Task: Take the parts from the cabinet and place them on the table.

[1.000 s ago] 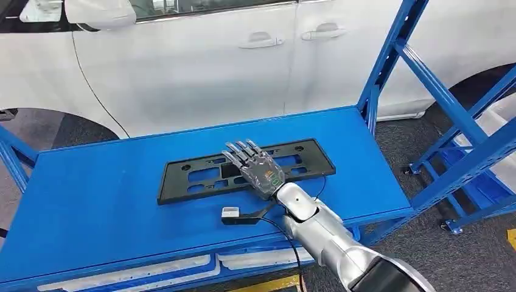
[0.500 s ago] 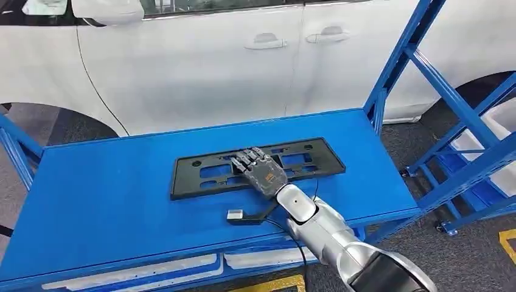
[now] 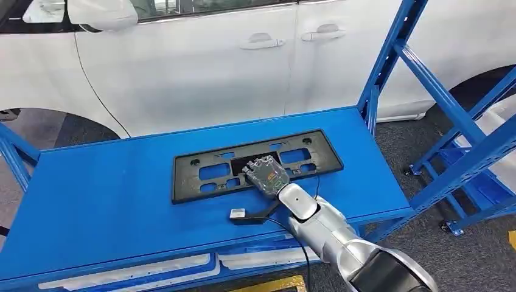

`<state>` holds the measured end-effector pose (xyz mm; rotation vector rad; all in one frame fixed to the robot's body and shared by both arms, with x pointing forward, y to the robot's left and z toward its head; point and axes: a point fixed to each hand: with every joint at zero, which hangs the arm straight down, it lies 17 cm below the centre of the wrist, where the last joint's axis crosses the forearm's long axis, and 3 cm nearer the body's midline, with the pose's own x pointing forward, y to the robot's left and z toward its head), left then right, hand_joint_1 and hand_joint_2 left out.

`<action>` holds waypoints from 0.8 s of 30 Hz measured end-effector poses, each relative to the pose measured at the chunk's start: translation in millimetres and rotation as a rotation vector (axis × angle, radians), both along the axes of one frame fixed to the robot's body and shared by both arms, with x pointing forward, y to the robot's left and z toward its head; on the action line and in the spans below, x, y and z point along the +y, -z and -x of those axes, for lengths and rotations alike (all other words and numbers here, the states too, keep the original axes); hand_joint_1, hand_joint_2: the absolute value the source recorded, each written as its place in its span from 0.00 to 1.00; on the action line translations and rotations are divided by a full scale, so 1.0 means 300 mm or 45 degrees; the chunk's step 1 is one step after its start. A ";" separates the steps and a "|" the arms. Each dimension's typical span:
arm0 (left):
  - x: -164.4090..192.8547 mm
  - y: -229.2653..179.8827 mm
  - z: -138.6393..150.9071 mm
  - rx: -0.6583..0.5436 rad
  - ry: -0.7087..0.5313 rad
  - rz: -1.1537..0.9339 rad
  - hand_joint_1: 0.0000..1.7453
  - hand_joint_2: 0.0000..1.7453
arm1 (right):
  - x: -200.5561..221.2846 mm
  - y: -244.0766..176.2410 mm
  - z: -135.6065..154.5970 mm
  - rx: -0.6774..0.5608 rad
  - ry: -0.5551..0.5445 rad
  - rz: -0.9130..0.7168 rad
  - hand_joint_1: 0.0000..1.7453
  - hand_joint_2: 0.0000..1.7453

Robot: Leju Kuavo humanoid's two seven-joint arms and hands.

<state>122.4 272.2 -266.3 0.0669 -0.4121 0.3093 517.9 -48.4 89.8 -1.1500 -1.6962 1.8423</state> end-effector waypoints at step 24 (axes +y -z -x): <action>-0.021 -0.007 -0.014 -0.028 -0.053 0.066 0.00 1.00 | -0.035 -0.632 0.157 0.281 -0.521 -1.624 1.00 1.00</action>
